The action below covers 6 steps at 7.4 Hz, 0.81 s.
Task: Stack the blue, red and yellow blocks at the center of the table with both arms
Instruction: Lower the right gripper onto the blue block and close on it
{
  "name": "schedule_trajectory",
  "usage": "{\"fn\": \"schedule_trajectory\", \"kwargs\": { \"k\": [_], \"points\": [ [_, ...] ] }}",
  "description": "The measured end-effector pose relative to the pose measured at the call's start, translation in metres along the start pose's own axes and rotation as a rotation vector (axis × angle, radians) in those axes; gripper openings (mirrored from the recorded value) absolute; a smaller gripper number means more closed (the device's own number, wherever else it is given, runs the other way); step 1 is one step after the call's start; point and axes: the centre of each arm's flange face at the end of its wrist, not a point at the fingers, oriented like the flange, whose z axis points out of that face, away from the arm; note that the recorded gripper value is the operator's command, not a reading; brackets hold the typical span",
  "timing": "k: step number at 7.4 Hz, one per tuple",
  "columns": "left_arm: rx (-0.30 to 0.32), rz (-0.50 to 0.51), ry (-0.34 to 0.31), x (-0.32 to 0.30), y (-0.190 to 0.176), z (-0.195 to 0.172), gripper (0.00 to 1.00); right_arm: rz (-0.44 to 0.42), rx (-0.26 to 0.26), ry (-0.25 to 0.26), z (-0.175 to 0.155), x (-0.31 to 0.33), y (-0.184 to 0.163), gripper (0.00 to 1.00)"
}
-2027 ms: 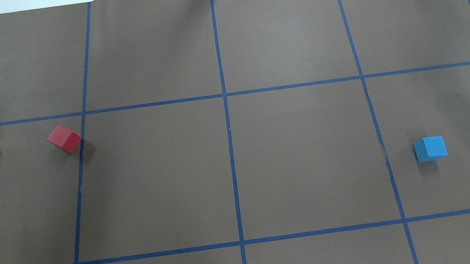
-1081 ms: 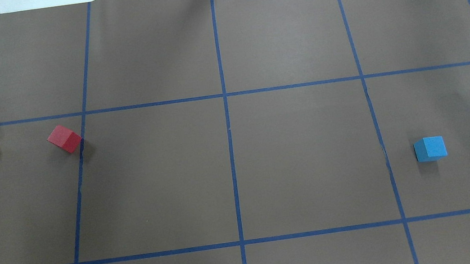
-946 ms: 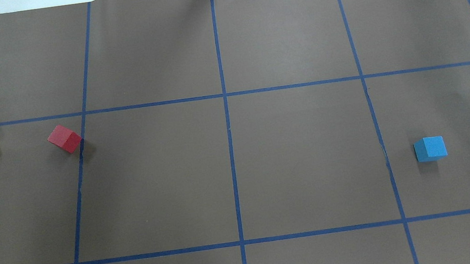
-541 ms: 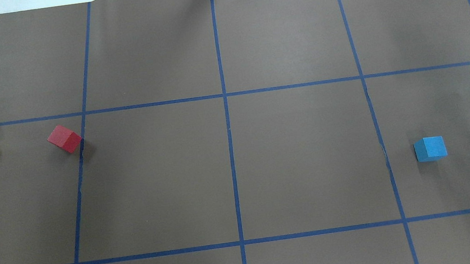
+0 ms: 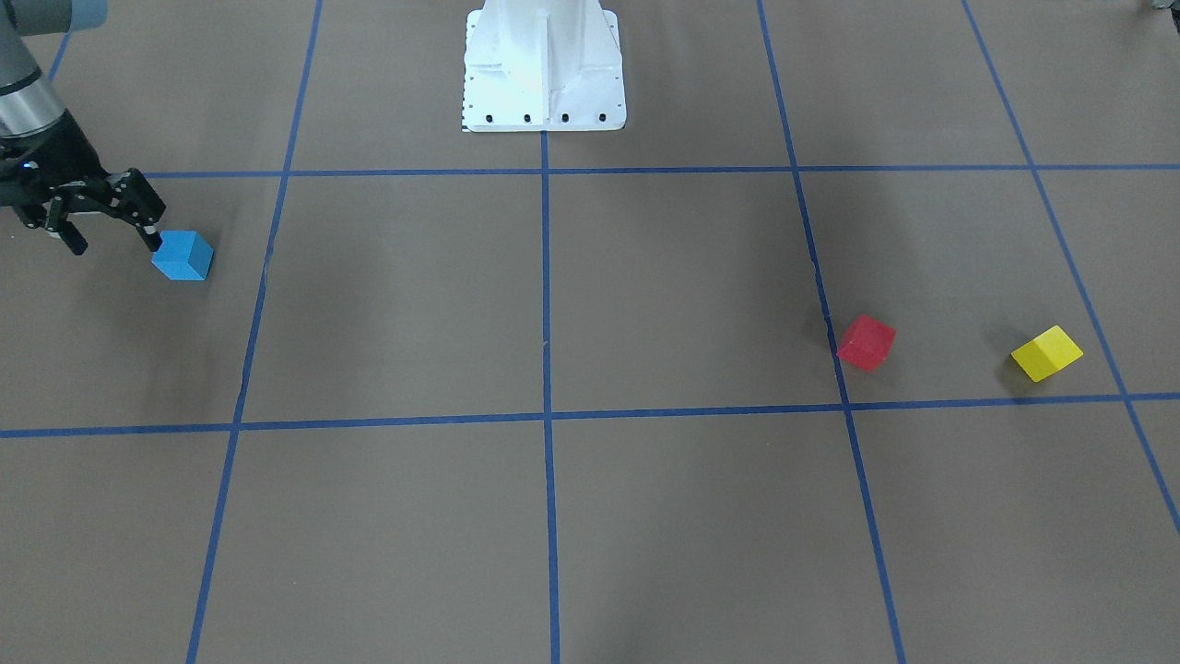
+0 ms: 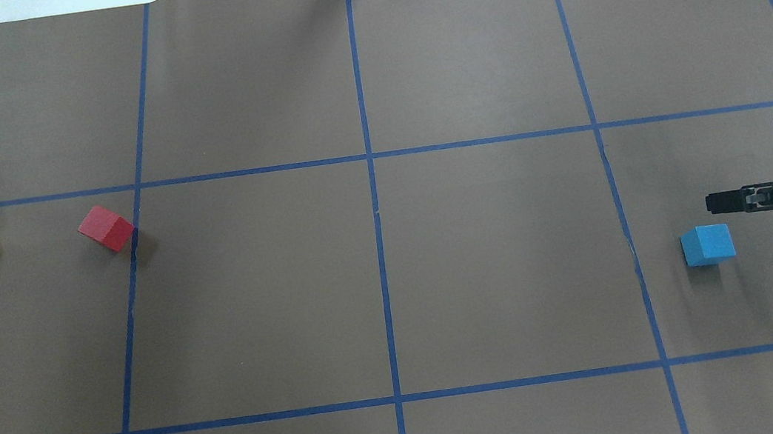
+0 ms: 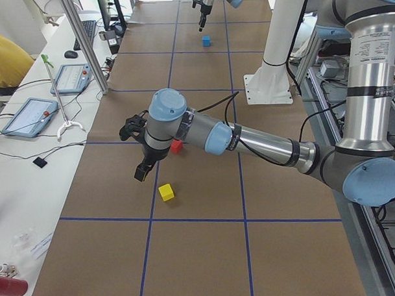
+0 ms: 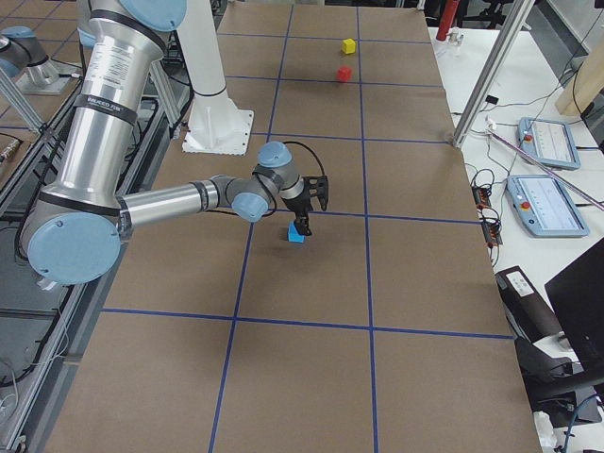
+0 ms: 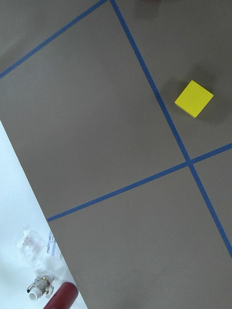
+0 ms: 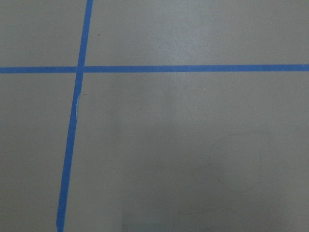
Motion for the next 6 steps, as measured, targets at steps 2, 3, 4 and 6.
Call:
{"fn": "schedule_trajectory", "kwargs": {
  "k": [2,3,4,6],
  "points": [
    [0.001,0.003,0.000,0.001,0.000,-0.001,1.00,-0.020,0.017,0.012,0.014,-0.018,0.018,0.99],
    [0.002,0.003,0.000,0.001,0.000,-0.001,1.00,-0.028,0.010,0.018,0.023,-0.020,0.023,0.99],
    [0.002,0.003,0.000,0.001,0.000,-0.001,1.00,-0.036,-0.001,0.026,0.031,-0.020,0.027,0.97],
    [0.003,0.005,-0.001,0.002,0.000,-0.002,1.00,-0.055,-0.025,0.040,0.044,-0.019,0.037,0.89]
  ]
}}
